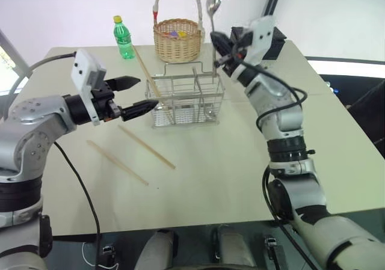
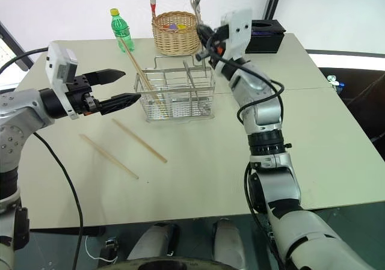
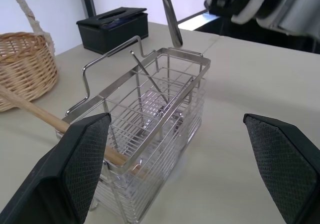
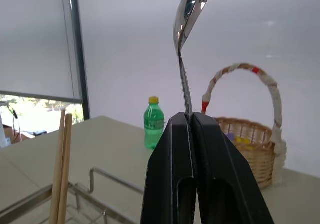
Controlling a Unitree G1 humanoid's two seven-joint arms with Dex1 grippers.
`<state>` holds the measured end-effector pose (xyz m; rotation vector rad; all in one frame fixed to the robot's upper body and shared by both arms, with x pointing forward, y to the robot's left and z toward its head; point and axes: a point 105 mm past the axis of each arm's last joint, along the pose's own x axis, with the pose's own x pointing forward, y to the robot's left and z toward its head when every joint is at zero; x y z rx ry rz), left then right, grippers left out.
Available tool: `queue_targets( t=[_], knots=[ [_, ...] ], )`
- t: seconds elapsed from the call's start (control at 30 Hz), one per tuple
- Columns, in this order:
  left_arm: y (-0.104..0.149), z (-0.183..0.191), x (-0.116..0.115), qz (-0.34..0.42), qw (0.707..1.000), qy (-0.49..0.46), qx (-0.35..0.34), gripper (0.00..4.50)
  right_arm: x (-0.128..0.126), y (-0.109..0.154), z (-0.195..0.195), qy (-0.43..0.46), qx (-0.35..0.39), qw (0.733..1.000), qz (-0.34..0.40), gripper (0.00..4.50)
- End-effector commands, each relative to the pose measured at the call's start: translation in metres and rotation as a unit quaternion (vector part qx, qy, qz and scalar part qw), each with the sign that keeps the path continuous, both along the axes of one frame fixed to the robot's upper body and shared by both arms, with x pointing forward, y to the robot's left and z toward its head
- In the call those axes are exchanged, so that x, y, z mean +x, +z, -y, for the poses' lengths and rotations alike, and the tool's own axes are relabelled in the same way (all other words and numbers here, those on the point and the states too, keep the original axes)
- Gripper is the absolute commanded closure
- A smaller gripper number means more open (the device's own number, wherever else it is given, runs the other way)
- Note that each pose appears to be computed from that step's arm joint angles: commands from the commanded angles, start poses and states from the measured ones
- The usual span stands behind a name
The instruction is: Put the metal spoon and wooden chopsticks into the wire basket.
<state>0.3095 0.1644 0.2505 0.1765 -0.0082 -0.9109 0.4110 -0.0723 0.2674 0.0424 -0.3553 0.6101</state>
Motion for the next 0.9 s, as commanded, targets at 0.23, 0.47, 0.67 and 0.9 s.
queue_targets(
  t=[0.23, 0.47, 0.67, 0.9],
  knots=[
    [0.017, 0.001, -0.002, 0.032, 0.999, -0.002, 0.002, 0.00, -0.006, -0.009, -0.001, -0.006, 0.007, 1.000, -0.007, 2.58],
    [0.020, -0.007, 0.002, 0.039, 0.999, 0.034, -0.008, 0.00, -0.015, 0.004, 0.021, -0.030, -0.010, 0.999, 0.024, 0.02],
    [0.034, -0.040, 0.020, 0.031, 0.982, 0.165, -0.084, 0.00, -0.052, 0.054, 0.049, 0.042, -0.057, 0.994, 0.087, 0.02],
    [0.007, -0.104, 0.039, -0.103, 0.870, 0.434, -0.212, 0.00, -0.119, 0.057, 0.065, 0.216, -0.163, 0.961, 0.064, 0.02]
  ],
)
